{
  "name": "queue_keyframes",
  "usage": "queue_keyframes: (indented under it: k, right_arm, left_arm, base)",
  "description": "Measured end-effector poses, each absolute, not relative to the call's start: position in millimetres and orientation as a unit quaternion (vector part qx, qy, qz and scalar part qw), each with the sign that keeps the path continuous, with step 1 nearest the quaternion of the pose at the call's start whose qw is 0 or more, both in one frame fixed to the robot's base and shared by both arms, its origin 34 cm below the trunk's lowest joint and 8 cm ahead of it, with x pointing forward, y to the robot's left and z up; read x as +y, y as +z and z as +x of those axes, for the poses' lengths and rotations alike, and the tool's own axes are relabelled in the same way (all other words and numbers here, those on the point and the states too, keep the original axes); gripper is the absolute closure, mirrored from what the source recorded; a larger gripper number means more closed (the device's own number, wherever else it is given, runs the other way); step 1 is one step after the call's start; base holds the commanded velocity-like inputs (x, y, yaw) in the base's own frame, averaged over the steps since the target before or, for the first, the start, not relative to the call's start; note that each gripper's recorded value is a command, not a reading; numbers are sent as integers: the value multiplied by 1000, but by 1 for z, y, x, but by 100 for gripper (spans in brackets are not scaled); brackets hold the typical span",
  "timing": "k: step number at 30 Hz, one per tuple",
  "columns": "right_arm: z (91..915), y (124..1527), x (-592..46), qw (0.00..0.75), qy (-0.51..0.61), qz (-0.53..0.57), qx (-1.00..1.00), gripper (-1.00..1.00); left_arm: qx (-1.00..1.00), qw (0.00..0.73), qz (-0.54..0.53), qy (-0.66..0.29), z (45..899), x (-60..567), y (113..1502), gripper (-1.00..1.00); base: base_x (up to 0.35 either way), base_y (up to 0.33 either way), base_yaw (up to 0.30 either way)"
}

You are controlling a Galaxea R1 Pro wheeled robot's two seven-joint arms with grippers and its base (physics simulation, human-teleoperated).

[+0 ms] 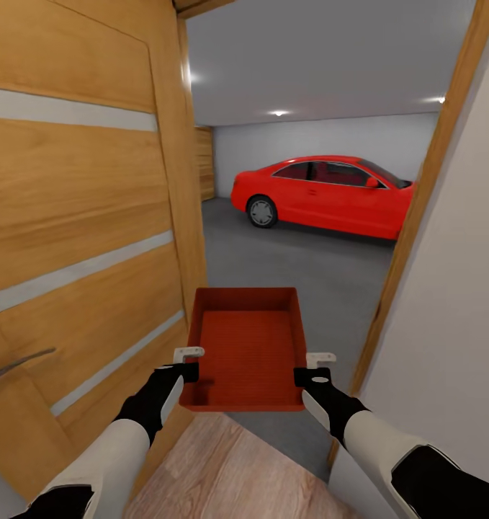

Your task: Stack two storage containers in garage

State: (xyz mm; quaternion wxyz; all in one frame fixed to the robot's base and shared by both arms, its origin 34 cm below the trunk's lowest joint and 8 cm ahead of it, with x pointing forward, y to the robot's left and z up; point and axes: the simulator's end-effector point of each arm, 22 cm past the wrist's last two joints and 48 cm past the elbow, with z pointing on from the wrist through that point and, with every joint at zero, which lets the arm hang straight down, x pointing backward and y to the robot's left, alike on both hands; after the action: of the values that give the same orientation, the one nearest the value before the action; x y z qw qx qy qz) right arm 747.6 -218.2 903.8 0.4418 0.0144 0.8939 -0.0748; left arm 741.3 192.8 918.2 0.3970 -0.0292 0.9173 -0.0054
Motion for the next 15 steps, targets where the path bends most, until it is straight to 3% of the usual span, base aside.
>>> queue_keyframes:
  k: [8,15]
  right_arm:
    - [748,904,-218,442,-75,14,894,100]
    - [748,904,-218,442,-75,14,894,100]
  left_arm:
    - [917,397,-29,-5,741,193,918,100]
    - [917,397,-29,-6,742,193,918,100]
  base:
    - [214,230,-14]
    - [51,50,-205]
